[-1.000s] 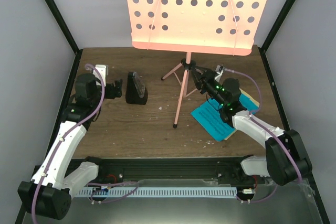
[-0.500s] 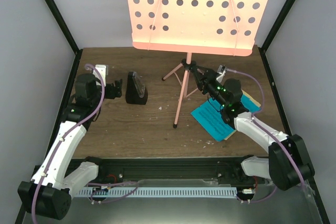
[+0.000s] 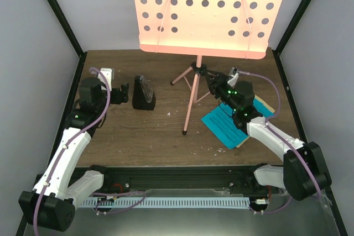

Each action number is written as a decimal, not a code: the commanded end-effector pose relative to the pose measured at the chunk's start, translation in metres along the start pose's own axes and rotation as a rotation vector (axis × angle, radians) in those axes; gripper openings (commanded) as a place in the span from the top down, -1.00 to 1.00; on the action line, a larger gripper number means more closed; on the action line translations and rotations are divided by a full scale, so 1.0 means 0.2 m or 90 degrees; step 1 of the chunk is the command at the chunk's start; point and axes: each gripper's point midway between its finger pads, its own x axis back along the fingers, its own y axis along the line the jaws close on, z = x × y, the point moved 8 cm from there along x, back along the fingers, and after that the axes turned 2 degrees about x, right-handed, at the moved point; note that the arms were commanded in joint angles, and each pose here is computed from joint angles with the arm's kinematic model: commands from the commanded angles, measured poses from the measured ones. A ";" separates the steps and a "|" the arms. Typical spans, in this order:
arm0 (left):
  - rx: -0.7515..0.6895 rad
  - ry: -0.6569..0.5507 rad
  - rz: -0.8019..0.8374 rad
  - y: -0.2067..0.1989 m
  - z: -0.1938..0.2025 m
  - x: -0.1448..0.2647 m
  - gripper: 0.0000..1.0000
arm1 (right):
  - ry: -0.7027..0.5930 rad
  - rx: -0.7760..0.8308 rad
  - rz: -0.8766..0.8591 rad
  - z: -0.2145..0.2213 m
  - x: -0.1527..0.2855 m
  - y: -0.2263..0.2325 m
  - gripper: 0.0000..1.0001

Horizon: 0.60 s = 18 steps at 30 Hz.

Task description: Pack up the instrument practice props

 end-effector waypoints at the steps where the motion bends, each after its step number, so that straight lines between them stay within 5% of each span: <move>1: 0.003 -0.012 0.003 0.00 -0.02 0.02 -0.89 | -0.006 0.047 -0.020 -0.04 -0.04 0.09 0.45; 10: 0.002 -0.012 0.004 0.00 -0.02 0.02 -0.89 | -0.003 0.171 -0.005 -0.02 -0.03 0.05 0.91; 18: 0.003 -0.013 0.005 0.00 -0.02 0.02 -0.89 | -0.035 0.682 -0.049 0.00 0.00 0.05 0.95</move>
